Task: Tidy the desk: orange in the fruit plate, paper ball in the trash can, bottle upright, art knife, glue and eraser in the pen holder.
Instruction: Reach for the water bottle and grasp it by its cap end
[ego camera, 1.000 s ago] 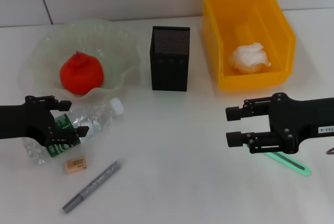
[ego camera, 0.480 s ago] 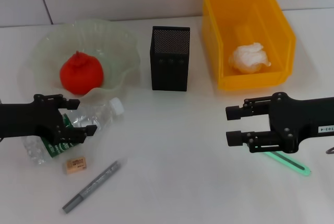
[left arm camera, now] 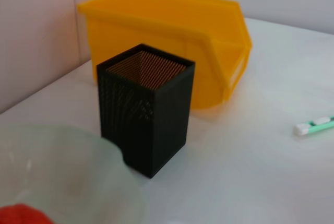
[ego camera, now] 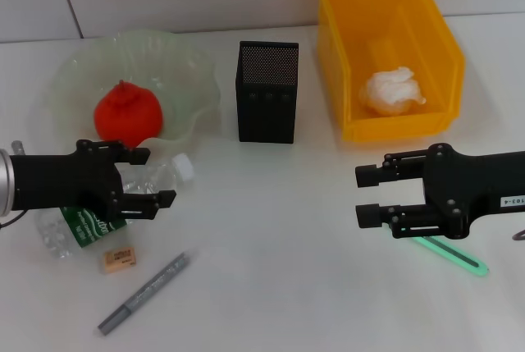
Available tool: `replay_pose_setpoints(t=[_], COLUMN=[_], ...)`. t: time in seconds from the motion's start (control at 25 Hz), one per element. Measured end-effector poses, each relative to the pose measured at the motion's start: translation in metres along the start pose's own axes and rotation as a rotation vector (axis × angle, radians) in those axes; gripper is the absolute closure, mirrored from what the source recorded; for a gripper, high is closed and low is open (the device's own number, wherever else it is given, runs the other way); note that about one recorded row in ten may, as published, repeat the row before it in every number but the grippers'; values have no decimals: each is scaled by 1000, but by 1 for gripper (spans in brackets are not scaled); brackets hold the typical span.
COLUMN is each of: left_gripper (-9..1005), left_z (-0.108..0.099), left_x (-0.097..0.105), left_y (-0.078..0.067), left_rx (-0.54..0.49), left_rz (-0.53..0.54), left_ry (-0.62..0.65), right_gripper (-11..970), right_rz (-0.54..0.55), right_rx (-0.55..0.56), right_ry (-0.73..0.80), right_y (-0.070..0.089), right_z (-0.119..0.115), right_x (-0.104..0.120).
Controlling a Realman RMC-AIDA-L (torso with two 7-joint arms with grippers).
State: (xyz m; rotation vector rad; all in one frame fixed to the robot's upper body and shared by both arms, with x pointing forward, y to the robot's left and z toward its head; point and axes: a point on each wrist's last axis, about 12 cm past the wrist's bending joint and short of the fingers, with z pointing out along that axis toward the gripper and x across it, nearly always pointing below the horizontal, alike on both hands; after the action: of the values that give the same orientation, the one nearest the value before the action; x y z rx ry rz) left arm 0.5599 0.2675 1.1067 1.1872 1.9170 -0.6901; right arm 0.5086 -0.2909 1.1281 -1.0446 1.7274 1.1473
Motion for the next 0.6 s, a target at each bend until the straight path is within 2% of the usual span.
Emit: replay_pose_setpoints(t=[0.24, 0.6], left_gripper=[185, 185], left_z=[8, 31], left_x=[-5, -17], left_y=[0, 2], left_rx=[3, -29], left_rz=[25, 85], left_ry=[3, 47], right_gripper=[354, 354], right_rz=[0, 7], right_rx=[0, 2], right_ry=[0, -2], right_y=[0, 1], right_z=[0, -1], right_x=[0, 2])
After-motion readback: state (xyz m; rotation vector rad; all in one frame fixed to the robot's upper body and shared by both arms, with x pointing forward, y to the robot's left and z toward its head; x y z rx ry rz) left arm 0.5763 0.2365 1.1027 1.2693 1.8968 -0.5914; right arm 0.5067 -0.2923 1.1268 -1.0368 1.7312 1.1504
